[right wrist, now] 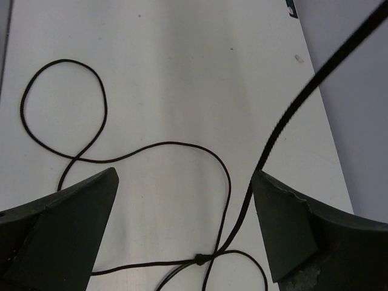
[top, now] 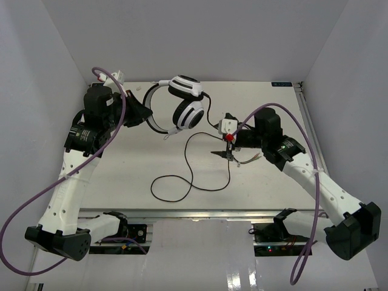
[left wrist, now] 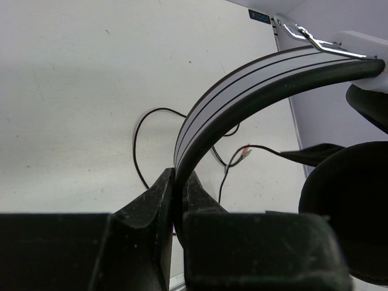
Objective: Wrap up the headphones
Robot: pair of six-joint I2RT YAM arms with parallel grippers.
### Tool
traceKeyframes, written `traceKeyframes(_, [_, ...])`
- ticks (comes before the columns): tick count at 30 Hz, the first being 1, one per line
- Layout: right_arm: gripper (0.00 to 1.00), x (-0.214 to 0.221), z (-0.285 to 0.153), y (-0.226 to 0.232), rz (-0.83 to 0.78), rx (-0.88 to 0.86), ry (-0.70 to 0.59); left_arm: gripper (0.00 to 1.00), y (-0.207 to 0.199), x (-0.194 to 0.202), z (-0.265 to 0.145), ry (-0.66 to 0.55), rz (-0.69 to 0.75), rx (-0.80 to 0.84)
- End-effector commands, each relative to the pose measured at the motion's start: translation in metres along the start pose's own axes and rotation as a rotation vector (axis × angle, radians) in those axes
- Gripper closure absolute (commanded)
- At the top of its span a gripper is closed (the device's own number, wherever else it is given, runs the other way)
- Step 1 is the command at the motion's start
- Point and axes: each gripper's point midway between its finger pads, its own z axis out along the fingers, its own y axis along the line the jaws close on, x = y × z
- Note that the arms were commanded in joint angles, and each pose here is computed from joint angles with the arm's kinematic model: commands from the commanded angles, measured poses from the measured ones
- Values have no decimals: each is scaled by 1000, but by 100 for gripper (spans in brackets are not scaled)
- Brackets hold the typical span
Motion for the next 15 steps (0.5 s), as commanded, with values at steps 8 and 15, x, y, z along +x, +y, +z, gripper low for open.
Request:
traceKeyframes(8, [6, 11, 27, -40, -5, 121, -27, 100, -51, -31, -32, -103, -52, 191])
traceKeyframes(15, [36, 6, 40, 25, 12, -212, -189, 100, -65, -36, -40, -117, -121, 250])
